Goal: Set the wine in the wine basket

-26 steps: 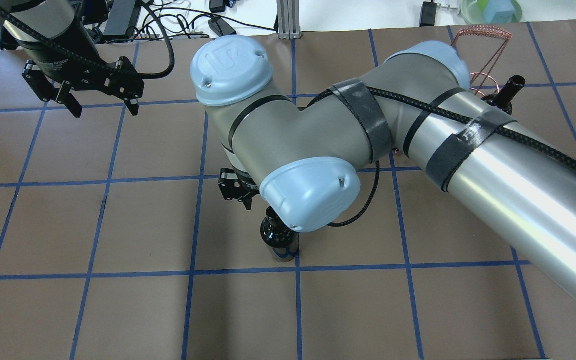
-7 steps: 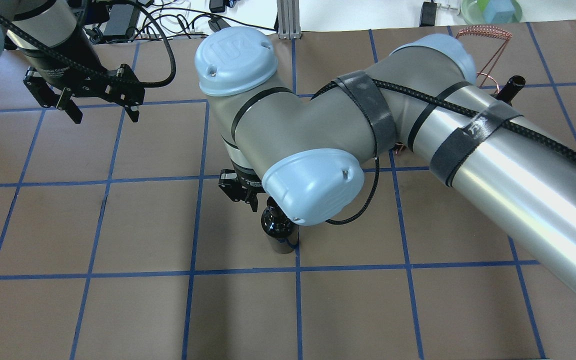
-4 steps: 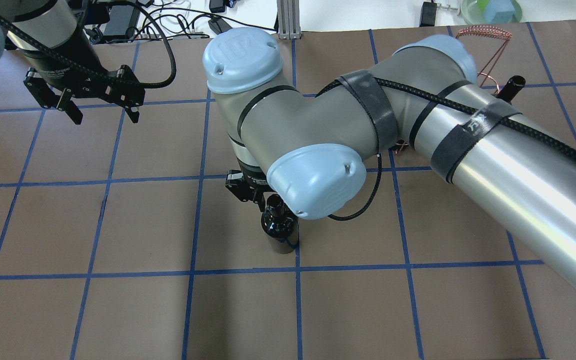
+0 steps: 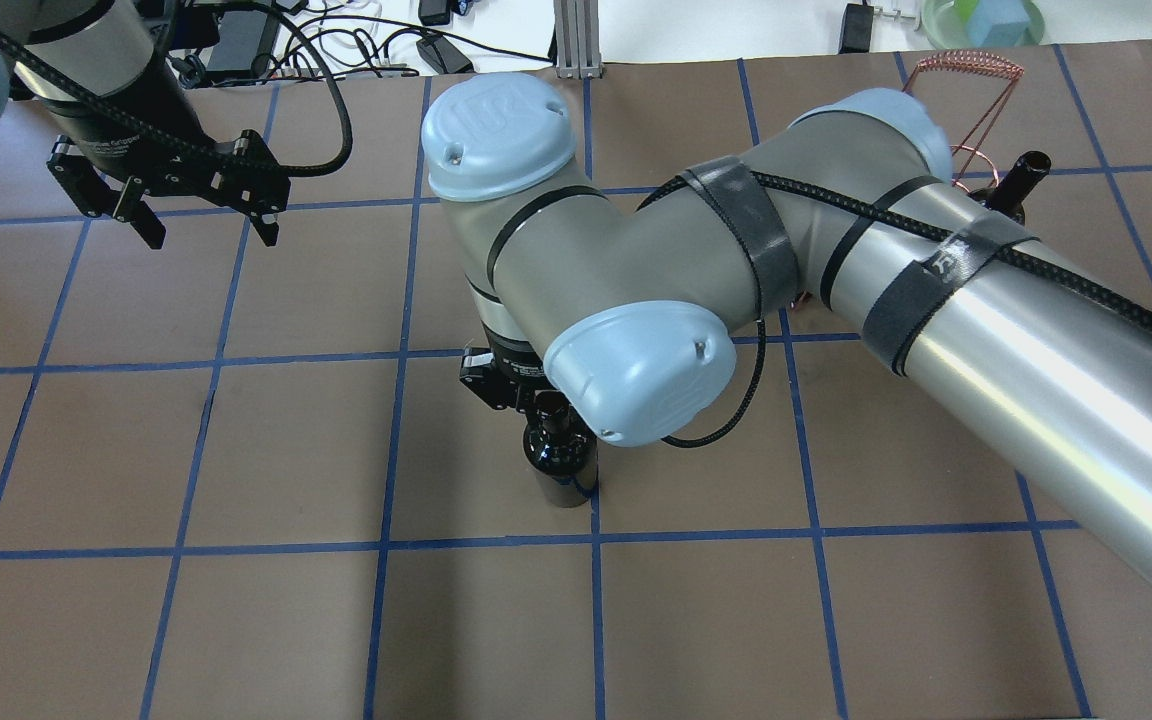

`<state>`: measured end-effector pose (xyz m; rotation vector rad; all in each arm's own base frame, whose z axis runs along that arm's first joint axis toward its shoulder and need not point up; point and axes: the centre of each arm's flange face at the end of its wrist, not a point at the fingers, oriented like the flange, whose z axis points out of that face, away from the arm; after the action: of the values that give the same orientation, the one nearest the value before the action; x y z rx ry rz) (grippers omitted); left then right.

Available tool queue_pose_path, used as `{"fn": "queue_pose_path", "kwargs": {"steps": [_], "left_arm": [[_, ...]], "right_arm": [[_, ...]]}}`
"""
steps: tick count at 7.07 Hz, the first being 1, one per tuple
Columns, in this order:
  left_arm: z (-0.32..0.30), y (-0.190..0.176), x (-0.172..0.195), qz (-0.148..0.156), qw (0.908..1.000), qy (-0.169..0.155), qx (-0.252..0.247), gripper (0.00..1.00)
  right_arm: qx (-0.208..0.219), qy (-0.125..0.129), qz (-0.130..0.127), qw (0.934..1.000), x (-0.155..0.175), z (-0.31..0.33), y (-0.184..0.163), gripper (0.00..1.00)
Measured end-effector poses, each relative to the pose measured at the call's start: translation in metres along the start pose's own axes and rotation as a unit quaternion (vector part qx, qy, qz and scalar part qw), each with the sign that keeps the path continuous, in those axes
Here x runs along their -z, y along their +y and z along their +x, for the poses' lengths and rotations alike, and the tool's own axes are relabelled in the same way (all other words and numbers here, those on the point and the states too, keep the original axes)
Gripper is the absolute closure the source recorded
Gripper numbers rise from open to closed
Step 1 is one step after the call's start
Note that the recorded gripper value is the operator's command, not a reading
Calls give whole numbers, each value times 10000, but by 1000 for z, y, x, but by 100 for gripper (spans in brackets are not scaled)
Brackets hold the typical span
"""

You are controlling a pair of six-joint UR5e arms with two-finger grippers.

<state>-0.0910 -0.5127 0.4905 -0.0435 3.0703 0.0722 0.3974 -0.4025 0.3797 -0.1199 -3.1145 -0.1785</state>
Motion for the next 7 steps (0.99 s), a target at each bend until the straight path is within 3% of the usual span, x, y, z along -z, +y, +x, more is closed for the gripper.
{"fn": "queue_pose_path", "kwargs": {"steps": [4,7], "left_arm": [[0,0,0,1,10000,0,3,0],[0,0,0,3,10000,1,0,0]], "right_arm": [[1,-88,38,10000,2,-1,-1,81],[0,-213,266,9994,36,28,-11,81]]}}
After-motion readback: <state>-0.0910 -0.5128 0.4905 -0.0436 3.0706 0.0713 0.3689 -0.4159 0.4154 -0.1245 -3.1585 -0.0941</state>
